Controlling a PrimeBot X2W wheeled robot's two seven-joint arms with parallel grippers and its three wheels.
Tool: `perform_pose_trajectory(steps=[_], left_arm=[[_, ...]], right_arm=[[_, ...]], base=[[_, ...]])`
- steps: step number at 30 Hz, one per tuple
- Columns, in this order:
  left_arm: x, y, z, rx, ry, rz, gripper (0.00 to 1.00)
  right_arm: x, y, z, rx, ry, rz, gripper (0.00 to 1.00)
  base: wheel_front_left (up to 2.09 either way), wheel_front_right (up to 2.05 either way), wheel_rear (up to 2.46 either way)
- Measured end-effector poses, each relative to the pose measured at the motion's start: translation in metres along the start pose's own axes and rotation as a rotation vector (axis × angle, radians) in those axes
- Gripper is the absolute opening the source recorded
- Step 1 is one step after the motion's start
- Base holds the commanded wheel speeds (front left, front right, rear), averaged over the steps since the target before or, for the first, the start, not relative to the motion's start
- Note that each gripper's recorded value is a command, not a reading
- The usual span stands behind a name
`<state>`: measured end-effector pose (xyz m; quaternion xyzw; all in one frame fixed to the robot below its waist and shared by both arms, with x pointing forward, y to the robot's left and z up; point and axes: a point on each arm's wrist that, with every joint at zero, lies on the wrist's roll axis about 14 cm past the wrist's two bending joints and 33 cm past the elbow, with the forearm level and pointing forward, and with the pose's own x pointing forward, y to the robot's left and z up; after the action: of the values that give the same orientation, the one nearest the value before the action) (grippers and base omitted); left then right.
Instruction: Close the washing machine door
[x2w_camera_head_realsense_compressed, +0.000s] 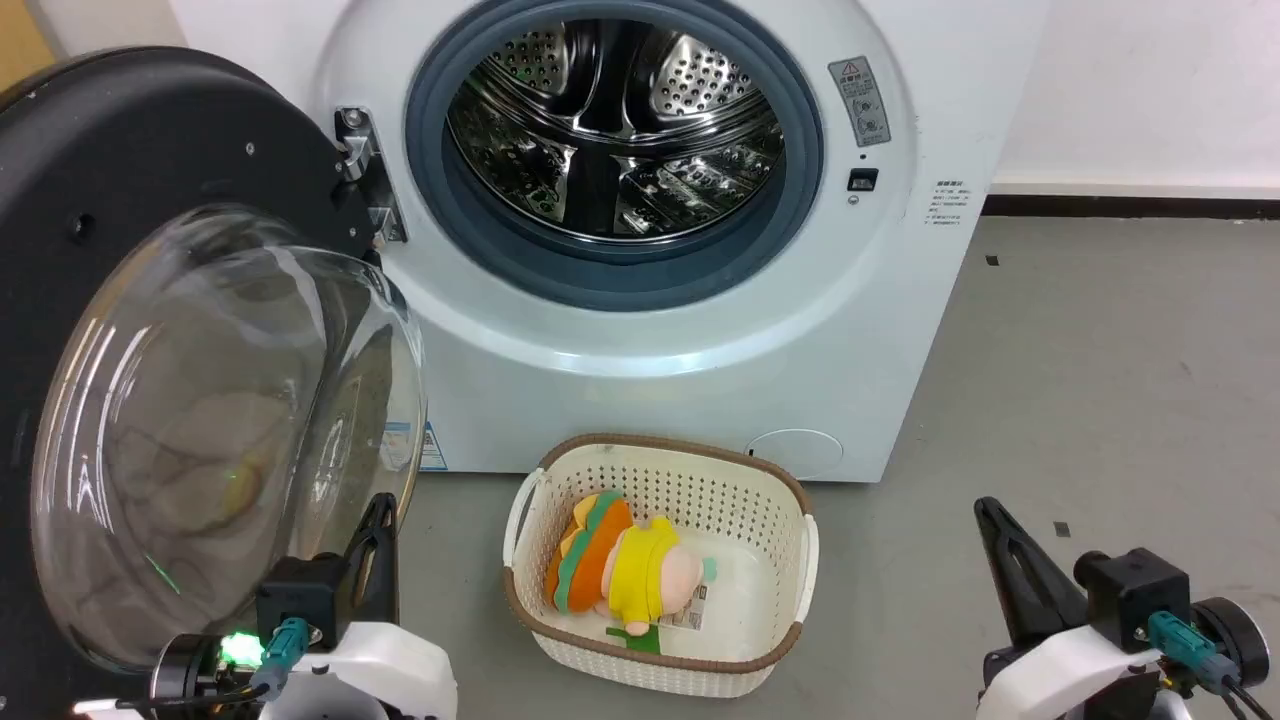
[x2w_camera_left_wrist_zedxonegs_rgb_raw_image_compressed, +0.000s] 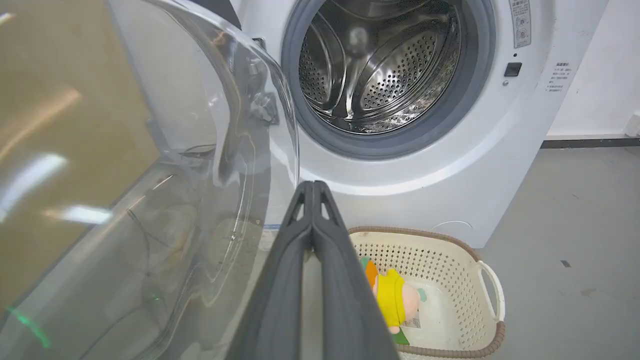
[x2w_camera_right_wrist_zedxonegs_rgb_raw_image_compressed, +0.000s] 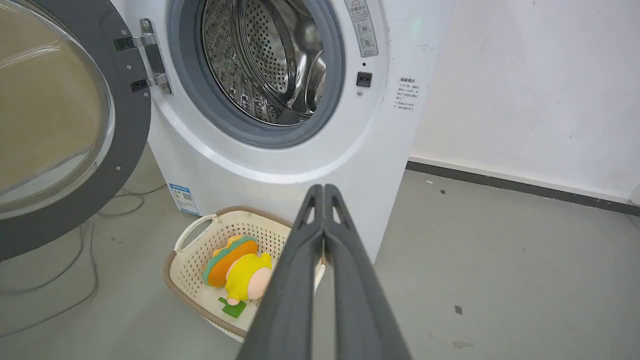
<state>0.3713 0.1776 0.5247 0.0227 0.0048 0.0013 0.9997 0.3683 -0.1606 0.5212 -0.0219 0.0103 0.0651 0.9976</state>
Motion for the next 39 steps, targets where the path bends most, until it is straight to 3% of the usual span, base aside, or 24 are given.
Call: perform_pose_trajectory(steps=[16, 17, 30, 31, 32, 33, 39], left_arm=[[0.0000, 0.0000, 0.0000, 0.000, 0.000, 0.000, 0.00], [0.0000, 0.0001, -0.0001, 0.000, 0.000, 0.001, 1.00], [0.0000, -0.0009, 0.0008, 0.000, -0.010, 0.008, 1.00], [-0.0001, -0.0007, 0.0012, 0.000, -0.014, 0.010, 0.85], [-0.0002, -0.0002, 0.0016, 0.000, -0.015, 0.014, 0.16], [-0.0003, -0.0002, 0.0017, 0.000, -0.017, 0.014, 0.00], [-0.0002, 0.0023, 0.0092, 0.003, -0.046, 0.027, 0.00]], right_arm=[[0.0000, -0.0001, 0.0000, 0.000, 0.000, 0.000, 0.00], [-0.0001, 0.0000, -0.0001, 0.001, 0.000, 0.000, 1.00], [0.0001, -0.0039, 0.0006, 0.014, -0.010, -0.011, 1.00], [0.0002, -0.0043, 0.0011, 0.017, -0.014, -0.012, 1.00], [0.0003, -0.0045, 0.0017, 0.020, -0.018, -0.013, 1.00], [0.0004, -0.0047, 0.0018, 0.021, -0.019, -0.013, 1.00], [0.0021, -0.0049, 0.0035, 0.029, -0.032, -0.013, 1.00]], base=[[0.00, 0.00, 0.00], [0.00, 0.00, 0.00], [0.00, 0.00, 0.00], [0.00, 0.00, 0.00], [0.00, 0.00, 0.00], [0.00, 0.00, 0.00], [0.00, 0.00, 0.00]])
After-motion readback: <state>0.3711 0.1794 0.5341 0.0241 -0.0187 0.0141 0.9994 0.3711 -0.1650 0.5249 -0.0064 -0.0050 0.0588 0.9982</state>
